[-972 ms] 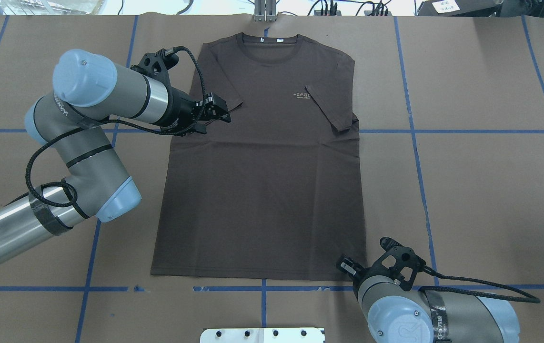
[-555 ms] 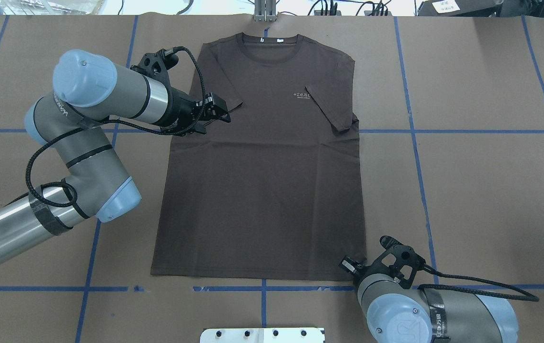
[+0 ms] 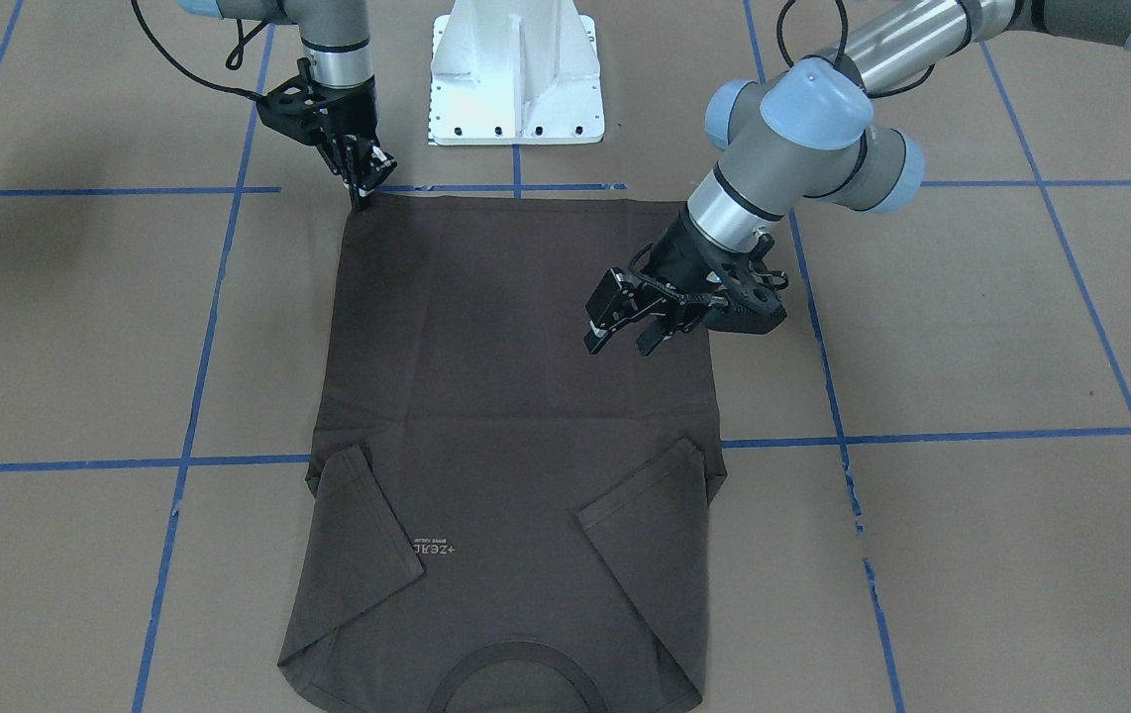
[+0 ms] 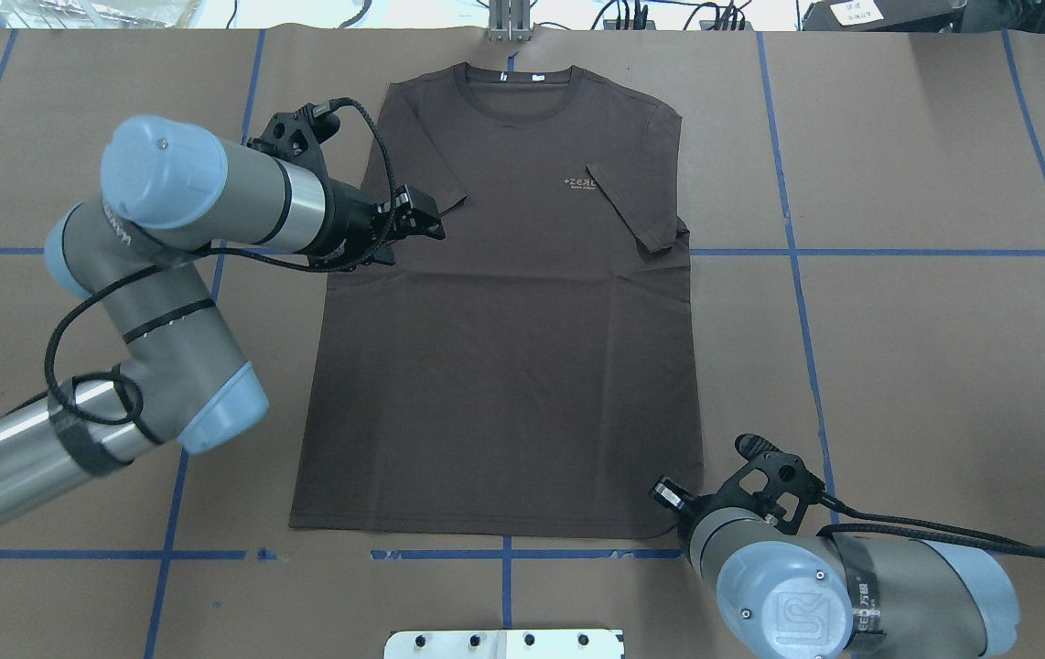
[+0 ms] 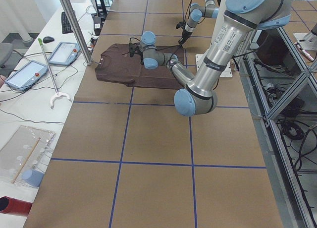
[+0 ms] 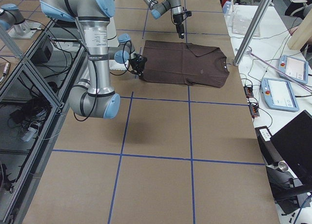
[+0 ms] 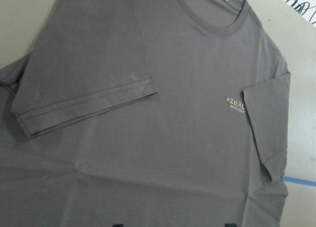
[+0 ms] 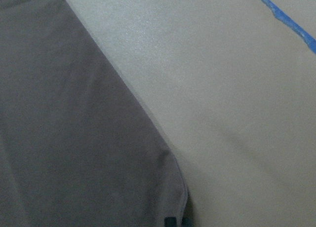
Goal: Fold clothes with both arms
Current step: 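Lower the right gripper to the hem corner while the left gripper moves down, then grasp both hem corners nearest the robot with both grippers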
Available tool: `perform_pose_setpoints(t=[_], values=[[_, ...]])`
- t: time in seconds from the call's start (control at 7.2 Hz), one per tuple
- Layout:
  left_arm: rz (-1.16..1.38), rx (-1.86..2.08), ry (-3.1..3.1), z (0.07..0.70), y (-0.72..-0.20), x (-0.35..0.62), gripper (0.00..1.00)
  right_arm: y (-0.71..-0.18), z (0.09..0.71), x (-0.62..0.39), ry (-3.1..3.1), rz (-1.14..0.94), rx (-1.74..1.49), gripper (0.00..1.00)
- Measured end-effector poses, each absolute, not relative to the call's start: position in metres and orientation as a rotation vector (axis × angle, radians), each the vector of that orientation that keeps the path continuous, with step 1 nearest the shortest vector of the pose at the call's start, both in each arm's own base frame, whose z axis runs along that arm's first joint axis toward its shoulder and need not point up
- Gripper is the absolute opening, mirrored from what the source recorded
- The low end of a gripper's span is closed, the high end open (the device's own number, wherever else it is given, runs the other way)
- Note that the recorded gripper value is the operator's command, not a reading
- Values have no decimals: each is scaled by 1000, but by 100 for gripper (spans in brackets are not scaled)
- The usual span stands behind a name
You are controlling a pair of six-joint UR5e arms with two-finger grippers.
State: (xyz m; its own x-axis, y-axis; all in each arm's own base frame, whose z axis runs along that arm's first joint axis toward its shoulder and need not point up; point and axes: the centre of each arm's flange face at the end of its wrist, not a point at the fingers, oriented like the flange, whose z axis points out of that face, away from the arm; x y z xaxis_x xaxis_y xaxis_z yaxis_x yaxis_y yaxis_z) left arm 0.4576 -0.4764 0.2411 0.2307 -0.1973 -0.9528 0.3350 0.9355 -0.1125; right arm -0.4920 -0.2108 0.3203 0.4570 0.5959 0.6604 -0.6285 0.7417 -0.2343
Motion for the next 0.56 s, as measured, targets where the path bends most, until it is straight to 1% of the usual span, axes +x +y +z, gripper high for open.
perform_pose_setpoints(t=[0.28, 0.42, 0.56], values=[[-431, 105, 1208, 288, -375, 450, 79, -216, 298, -475, -845, 767, 21, 0], [-454, 98, 1159, 318, -335, 440, 78, -221, 288, -466, -866, 775, 5, 0], [-463, 98, 1115, 336, -316, 435, 78, -227, 283, -459, -878, 783, -7, 0]])
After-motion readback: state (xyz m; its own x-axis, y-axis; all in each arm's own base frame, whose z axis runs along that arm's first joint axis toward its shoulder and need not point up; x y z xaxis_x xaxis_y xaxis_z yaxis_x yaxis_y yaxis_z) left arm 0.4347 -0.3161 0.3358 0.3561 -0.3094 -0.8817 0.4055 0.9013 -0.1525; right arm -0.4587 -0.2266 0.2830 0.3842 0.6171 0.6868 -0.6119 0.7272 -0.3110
